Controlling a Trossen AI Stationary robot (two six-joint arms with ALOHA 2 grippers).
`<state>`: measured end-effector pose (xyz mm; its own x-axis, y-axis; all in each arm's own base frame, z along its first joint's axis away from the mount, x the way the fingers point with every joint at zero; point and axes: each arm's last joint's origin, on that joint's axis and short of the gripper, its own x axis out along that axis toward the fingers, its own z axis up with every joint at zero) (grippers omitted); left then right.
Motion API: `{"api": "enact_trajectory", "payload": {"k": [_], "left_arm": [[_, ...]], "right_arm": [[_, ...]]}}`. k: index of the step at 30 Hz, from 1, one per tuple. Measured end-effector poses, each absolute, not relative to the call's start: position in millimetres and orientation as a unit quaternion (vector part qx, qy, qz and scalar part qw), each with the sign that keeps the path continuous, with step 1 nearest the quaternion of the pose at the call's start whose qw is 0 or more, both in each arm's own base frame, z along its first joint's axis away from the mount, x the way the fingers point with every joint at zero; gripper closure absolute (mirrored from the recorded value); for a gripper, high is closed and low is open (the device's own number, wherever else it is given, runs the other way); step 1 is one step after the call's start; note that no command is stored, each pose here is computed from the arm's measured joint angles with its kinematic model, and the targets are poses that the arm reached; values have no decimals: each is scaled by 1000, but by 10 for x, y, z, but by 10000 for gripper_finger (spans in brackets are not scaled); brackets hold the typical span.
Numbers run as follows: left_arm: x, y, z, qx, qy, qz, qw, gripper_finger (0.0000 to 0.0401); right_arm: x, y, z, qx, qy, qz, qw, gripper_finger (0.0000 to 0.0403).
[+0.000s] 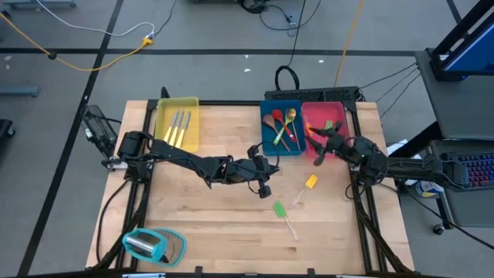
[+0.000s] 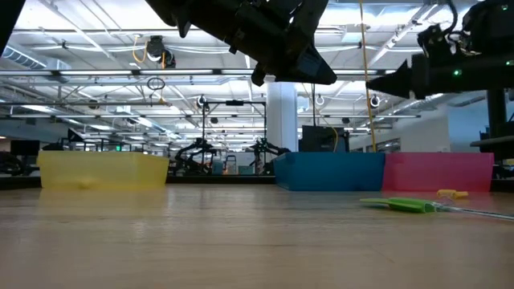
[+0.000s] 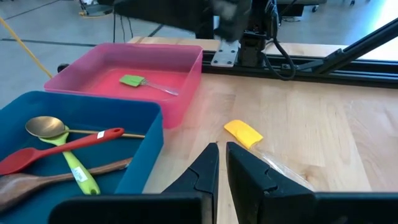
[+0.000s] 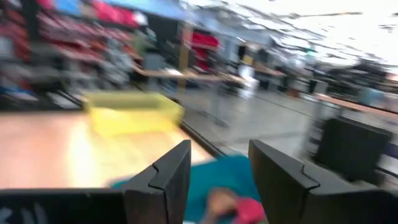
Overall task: Pick & Place Kitchen Items
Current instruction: Put the yellow spatula into the pink bin
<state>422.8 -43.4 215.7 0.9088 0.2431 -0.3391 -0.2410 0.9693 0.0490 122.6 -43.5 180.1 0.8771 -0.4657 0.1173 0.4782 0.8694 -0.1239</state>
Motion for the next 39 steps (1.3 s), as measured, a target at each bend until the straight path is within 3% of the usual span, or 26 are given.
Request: {"api": "enact_trajectory", "payload": {"k": [9, 15, 20, 28, 39], "left_arm": [[4231, -448, 2155, -4, 176, 100, 979, 366], [4230, -450, 2154, -15, 176, 101, 979, 366], [4223, -449, 2135, -12, 186, 101, 977, 366], [4201, -479, 2079, -16, 219, 61, 974, 366], [4161, -617, 2029, -18, 251, 3, 968, 366]], "right_arm": [[1251, -316, 1857, -8, -87, -32, 996, 245], [1260, -188, 1851, 39, -75, 108, 991, 249], [1278, -35, 1847, 58, -68, 175, 980, 252], [1333, 202, 1779, 78, -40, 180, 980, 253], [1426, 444, 1588, 91, 28, 117, 989, 255]]}}
